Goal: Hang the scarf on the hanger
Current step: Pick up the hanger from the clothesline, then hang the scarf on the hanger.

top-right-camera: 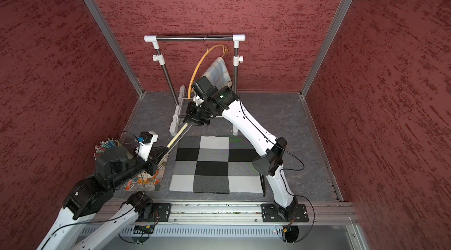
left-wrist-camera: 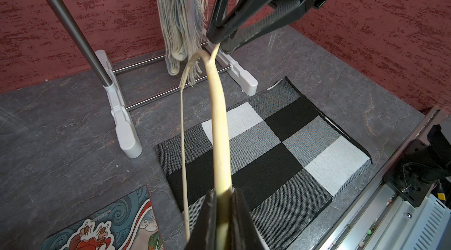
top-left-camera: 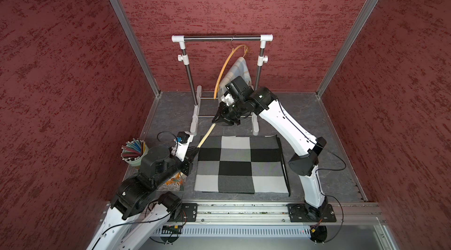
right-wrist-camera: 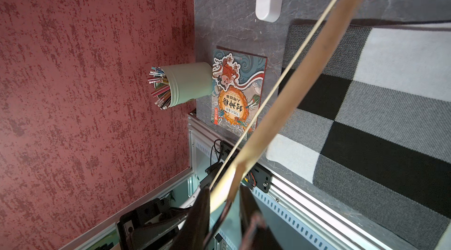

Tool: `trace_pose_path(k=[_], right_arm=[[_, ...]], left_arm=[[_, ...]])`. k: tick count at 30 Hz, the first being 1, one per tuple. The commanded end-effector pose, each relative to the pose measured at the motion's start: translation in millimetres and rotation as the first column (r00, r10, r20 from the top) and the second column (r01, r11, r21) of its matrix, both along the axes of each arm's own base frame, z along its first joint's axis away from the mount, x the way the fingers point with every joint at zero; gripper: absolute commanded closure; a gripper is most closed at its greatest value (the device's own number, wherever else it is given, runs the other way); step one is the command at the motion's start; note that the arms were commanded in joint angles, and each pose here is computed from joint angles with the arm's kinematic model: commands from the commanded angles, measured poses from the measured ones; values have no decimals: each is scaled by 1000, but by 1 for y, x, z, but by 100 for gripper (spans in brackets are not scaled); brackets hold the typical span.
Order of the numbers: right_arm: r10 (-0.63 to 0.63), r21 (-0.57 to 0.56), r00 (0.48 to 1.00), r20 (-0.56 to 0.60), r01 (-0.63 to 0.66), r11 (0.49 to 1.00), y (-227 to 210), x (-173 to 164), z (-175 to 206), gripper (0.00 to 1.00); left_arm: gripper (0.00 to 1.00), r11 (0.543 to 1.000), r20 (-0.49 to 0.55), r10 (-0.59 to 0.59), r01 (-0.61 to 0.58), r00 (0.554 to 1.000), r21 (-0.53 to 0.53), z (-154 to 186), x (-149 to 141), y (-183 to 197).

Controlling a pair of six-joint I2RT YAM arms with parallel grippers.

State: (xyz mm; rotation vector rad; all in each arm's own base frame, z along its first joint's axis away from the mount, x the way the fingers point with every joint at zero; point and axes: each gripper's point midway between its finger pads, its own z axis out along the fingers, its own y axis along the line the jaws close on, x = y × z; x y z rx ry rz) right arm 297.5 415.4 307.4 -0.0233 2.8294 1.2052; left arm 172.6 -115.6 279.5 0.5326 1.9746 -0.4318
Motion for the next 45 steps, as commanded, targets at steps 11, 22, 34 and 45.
trace_pose_path(k=[11, 22, 34, 45], right_arm=[[45, -12, 998, 53, -44, 999, -14, 1, -10, 100], [47, 2, 986, 161, -47, 999, -78, -43, -56, 100], [-148, 31, 973, 175, 144, 989, -130, -58, -104, 100], [-190, 12, 976, 103, 190, 982, -128, -53, -152, 100]], left_arm=[[36, 986, -35, -123, 118, 992, -119, 8, -13, -25], [0, 873, -402, 56, -240, 914, -424, -23, -4, -25], [1, 744, -672, 437, -660, 598, -104, -175, 30, 7], [11, 741, -733, 468, -671, 494, 21, -233, 55, 4]])
